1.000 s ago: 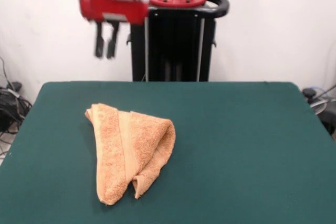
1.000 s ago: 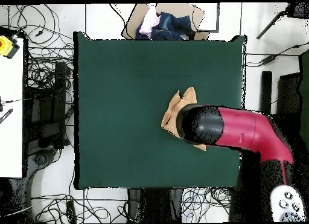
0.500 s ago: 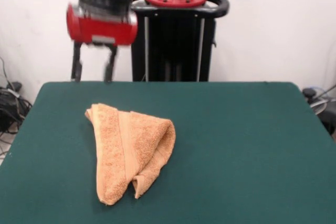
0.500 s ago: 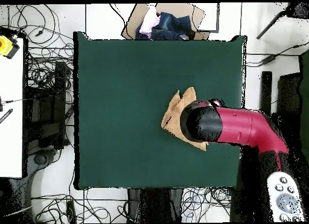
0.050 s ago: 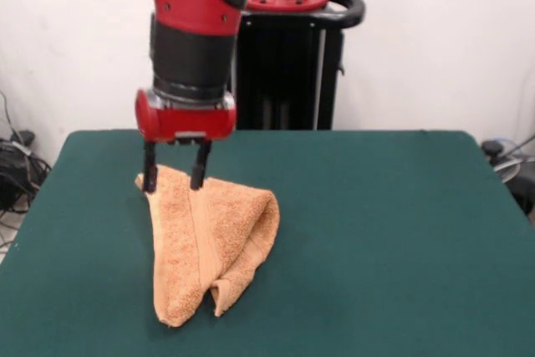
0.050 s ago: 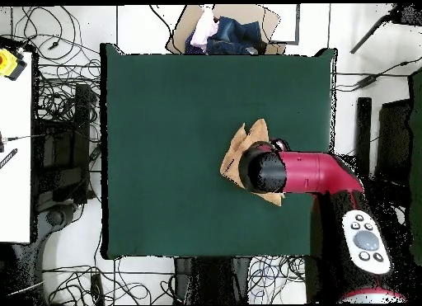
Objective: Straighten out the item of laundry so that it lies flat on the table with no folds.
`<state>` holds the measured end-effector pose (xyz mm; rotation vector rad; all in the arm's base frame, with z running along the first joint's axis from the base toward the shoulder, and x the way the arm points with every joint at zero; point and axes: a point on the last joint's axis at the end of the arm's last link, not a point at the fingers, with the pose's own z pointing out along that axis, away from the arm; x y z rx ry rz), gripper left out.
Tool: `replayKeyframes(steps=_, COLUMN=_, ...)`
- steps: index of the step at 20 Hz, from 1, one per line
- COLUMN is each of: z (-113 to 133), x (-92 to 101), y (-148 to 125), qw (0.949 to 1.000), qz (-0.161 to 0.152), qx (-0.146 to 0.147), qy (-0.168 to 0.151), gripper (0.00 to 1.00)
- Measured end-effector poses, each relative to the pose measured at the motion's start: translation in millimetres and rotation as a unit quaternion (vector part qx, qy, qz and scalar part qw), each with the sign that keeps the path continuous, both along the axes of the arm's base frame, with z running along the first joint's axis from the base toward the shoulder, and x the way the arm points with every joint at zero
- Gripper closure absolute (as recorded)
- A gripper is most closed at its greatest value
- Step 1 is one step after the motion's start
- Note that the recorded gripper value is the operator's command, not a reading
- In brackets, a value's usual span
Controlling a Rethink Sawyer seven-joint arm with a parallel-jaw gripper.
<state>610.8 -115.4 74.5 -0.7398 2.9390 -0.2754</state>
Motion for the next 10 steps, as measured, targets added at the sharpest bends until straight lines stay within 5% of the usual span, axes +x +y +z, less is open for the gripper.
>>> replayKeyframes(steps=10, z=-55.7, x=-20.0, y=21.5, qw=0.9991, qz=0.026, qx=0.017, qy=0.029, gripper=0.00)
